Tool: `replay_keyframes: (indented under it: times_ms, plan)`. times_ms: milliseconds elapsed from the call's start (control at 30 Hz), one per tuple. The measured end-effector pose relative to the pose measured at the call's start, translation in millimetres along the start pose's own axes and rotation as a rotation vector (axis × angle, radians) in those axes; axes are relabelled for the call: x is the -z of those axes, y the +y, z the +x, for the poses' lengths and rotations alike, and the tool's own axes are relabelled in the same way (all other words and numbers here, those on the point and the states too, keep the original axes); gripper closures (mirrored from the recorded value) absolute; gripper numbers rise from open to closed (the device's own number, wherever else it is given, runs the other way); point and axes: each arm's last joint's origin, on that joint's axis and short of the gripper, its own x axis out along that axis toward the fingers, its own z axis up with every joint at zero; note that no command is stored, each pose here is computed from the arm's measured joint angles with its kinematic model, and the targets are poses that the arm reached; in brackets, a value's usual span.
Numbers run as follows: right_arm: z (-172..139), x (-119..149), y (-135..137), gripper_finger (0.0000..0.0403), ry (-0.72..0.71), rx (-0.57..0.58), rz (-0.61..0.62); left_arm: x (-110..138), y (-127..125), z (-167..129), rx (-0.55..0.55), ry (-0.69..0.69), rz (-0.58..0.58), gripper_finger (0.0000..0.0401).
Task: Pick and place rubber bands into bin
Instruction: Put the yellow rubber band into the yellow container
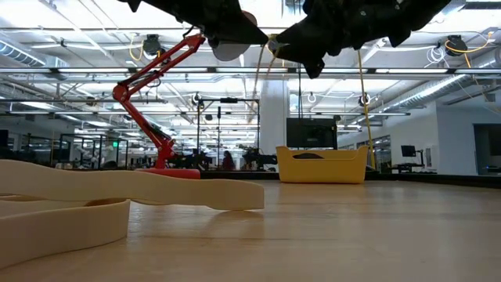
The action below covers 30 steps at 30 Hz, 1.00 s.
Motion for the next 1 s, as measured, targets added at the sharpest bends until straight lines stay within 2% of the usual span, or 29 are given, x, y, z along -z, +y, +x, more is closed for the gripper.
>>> replay_keyframes:
  times_ms: [100, 300, 367, 767, 867, 1000]
  plan:
    - [-0.1, -0.5, 0.1, 0.0279, -0.005, 0.000, -0.001, -0.1, 0.2, 0.0, -0.004, 0.000, 0.009, 0.0400]
    - [-0.3, -3.3, 0.5, 0.0376, -0.033, -0.003, -0.027, -0.2, 0.2, 0.0, -0.005, -0.002, 0.007, 0.0389]
    - [-0.2, -2.9, 0.4, 0.0395, -0.029, -0.001, -0.051, -0.9, 0.3, 0.0, -0.006, -0.009, 0.005, 0.0388]
    - [-0.3, -3.4, 0.3, 0.0401, -0.034, 0.001, -0.048, -3.4, 0.7, -0.1, -0.011, -0.031, -0.038, 0.0378]
    - [-0.3, -3.5, 0.3, 0.0402, -0.035, 0.001, -0.049, -3.2, 0.6, -0.1, -0.010, -0.029, -0.066, 0.0355]
    - [-1.3, -4.3, -0.1, 0.0402, -0.039, 0.004, -0.064, -0.8, 0.2, 0.0, -0.006, -0.005, -0.070, 0.0302]
